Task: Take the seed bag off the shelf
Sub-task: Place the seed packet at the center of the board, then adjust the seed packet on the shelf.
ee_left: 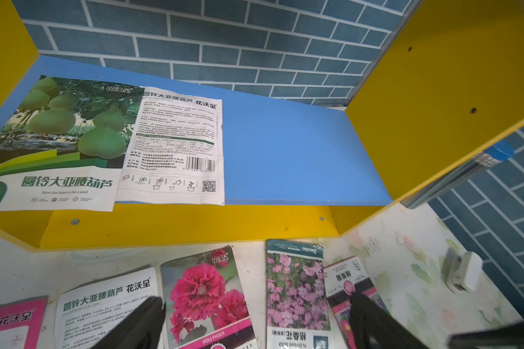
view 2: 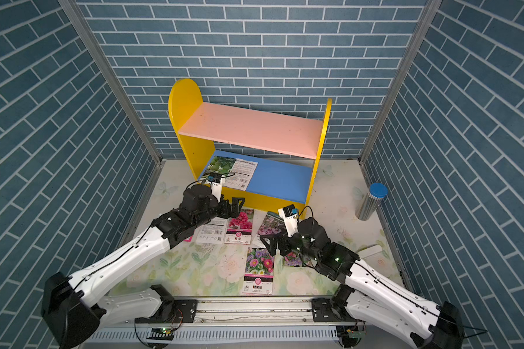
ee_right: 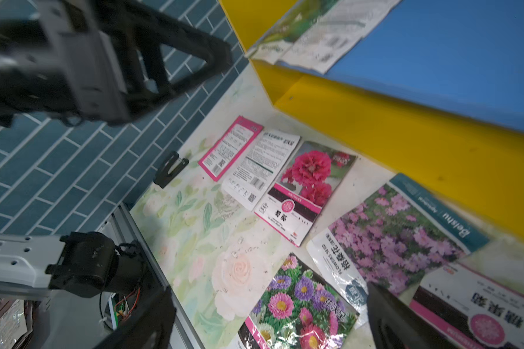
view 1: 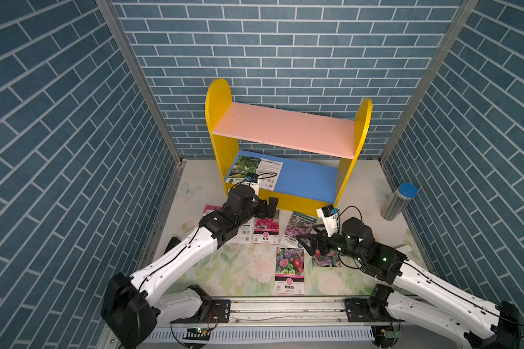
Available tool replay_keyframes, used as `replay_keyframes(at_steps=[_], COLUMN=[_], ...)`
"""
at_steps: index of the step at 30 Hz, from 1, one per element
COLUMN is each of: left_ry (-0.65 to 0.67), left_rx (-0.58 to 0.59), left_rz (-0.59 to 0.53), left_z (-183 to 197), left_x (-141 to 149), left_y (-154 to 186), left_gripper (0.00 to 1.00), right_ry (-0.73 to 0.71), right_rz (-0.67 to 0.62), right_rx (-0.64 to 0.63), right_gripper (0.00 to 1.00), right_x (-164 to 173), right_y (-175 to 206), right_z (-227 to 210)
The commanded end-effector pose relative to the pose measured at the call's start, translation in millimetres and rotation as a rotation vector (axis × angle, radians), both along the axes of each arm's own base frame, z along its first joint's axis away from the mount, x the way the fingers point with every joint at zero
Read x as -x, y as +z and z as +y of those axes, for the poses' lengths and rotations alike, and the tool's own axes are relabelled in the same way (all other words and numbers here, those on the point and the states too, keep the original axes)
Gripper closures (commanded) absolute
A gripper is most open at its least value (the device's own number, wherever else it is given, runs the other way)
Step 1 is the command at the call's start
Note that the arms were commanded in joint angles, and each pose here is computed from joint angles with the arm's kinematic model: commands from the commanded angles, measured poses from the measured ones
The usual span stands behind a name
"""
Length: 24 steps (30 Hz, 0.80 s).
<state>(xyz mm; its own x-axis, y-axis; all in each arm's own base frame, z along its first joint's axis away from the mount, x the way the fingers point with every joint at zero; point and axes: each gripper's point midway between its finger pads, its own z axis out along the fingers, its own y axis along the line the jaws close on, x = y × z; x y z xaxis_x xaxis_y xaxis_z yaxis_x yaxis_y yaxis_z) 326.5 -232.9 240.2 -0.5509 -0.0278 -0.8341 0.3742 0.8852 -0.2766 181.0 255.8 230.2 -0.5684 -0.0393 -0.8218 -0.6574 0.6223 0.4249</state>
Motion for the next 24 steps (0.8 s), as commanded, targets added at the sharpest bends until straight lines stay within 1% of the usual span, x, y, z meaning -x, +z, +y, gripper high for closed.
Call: replay_keyframes(at_steps=[1,2,7,13,18,24], left_ry=[0.038,0.039,0.044,0.077,0.107,0.091], left_rx=[-0.017,-0.036,-0.08,-0.103,-0.104,-0.109], left_rz=[-0.067,-0.055,-0.051,-0.024,-0.014,0.016], left_z=[-8.0,-12.2,-27.1,-24.9,-19.9,-27.3], left_x=[-26.7,-34.1,-65.0,-100.2,-117.0,-124.1], left_y=[11.6,5.4,-1.2,-15.1,-24.2,-36.9], left_gripper=[0.0,0.0,0.0,0.0,0.0,0.0], right_ry=[-0.066,-0.082,-0.15,-0.176,-0.181,-0.189], right_rz=[-0.138,-0.156,-0.214,-0.227,-0.234,-0.223], right_rx=[0.022,0.021,0.036,0.041,0.03,0.039], right_gripper=[0.0,0.0,0.0,0.0,0.0,0.0], right_x=[-11.1,-12.7,-20.8,-25.1,-24.9,-26.1], right_y=[29.6,33.9,40.9,41.5,41.6,36.3], right_z=[-15.6,-18.9,-30.8,-33.1,-34.4,-34.7])
